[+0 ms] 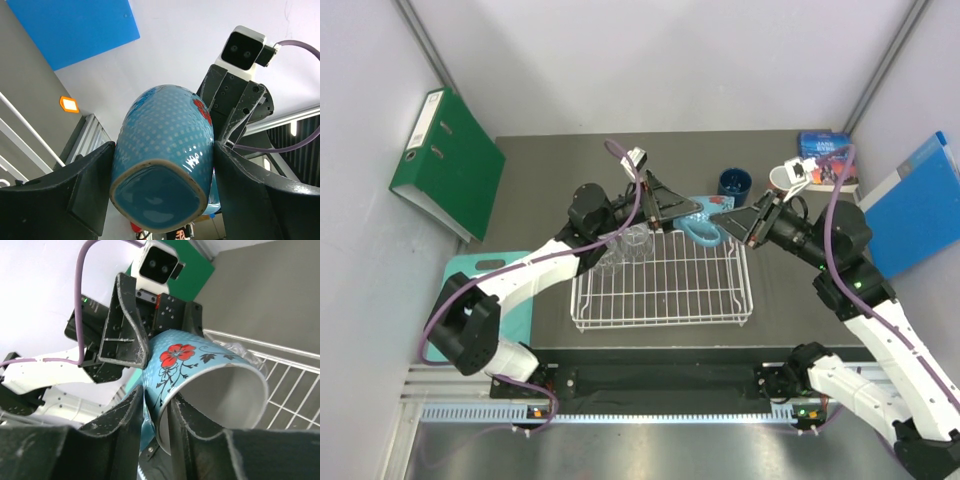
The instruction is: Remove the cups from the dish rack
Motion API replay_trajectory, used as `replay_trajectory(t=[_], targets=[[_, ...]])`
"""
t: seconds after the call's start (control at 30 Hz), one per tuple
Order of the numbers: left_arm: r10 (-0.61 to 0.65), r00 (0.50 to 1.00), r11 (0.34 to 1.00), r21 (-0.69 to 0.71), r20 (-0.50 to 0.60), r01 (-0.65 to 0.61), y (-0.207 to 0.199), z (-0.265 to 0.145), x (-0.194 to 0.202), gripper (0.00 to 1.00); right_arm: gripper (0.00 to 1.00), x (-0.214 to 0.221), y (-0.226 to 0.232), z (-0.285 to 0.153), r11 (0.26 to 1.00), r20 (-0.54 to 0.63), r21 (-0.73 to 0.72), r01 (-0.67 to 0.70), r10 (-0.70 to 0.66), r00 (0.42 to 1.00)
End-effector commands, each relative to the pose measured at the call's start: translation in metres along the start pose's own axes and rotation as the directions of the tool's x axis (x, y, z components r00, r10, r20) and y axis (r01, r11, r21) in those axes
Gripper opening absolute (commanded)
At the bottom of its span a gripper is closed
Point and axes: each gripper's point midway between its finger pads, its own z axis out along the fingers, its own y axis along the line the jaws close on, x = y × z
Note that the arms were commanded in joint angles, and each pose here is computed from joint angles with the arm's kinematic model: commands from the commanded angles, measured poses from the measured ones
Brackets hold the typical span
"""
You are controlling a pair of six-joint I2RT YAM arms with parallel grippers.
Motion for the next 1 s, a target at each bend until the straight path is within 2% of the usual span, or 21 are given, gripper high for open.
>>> replay_trajectory(t=[0.0, 0.07, 0.13, 0.2, 0.3, 0.37, 0.47, 0.53, 0.57, 0.63, 0.67, 0.87, 0.93, 0.97], targets=[[0.059, 0.998, 0.994, 0.097, -0.029, -0.056, -0.032, 0.000, 0.007, 0.00, 0.27, -0.001, 0.027, 0.004, 0.988, -0.017, -0.157, 0.014, -0.017, 1.000], [0.063, 0.998, 0.993, 0.100, -0.031, -0.060, -0.033, 0.002, 0.006, 0.00, 0.28, 0.001, 0.027, 0.005, 0.986, -0.028, -0.164, 0.015, -0.020, 0.999], [0.060, 0.998, 0.993, 0.100, -0.038, -0.056, -0.032, 0.003, 0.006, 0.00, 0.34, 0.004, 0.027, 0.006, 0.985, -0.039, -0.172, 0.011, -0.018, 0.999], [0.059, 0.998, 0.994, 0.099, -0.038, -0.055, -0.031, 0.004, 0.005, 0.00, 0.34, 0.004, 0.026, 0.005, 0.986, -0.035, -0.166, 0.009, -0.015, 0.999], [0.059, 0.998, 0.994, 0.098, -0.036, -0.055, -0.031, 0.005, 0.005, 0.00, 0.17, 0.002, 0.025, 0.003, 0.988, -0.017, -0.154, 0.022, -0.025, 1.000], [0.058, 0.998, 0.994, 0.095, -0.037, -0.055, -0.029, 0.005, 0.005, 0.00, 0.01, 0.000, 0.025, 0.002, 0.988, -0.013, -0.151, 0.027, -0.029, 0.999], [0.055, 0.998, 0.997, 0.059, -0.032, -0.053, -0.022, 0.006, 0.003, 0.01, 0.00, -0.005, 0.027, -0.001, 0.989, 0.008, -0.141, 0.050, -0.050, 0.999], [0.053, 0.998, 0.998, 0.026, -0.031, -0.052, -0.014, 0.007, 0.003, 0.17, 0.00, -0.009, 0.029, -0.003, 0.990, 0.018, -0.128, 0.060, -0.058, 0.998], [0.053, 0.998, 0.998, 0.019, -0.028, -0.052, -0.013, 0.007, 0.002, 0.33, 0.00, -0.016, 0.032, -0.005, 0.989, 0.039, -0.126, 0.074, -0.070, 0.997], [0.052, 0.998, 0.999, 0.008, -0.016, -0.052, -0.012, 0.007, -0.001, 0.50, 0.00, -0.018, 0.033, -0.007, 0.990, 0.046, -0.116, 0.086, -0.081, 0.996], [0.049, 0.999, 0.999, 0.001, -0.016, -0.049, -0.010, 0.008, -0.001, 0.63, 0.00, -0.020, 0.034, -0.007, 0.989, 0.053, -0.114, 0.089, -0.084, 0.995], [0.028, 1.000, 0.999, -0.031, -0.003, -0.028, -0.002, 0.012, -0.007, 0.79, 0.00, -0.020, 0.035, -0.007, 0.989, 0.057, -0.121, 0.088, -0.082, 0.995], [0.018, 0.999, 0.998, -0.064, 0.033, -0.016, 0.005, 0.012, -0.014, 0.97, 0.00, -0.022, 0.035, -0.007, 0.989, 0.062, -0.121, 0.091, -0.083, 0.995], [0.014, 0.999, 0.997, -0.077, 0.045, -0.011, 0.007, 0.010, -0.016, 0.99, 0.00, -0.022, 0.035, -0.007, 0.989, 0.061, -0.118, 0.092, -0.085, 0.994]])
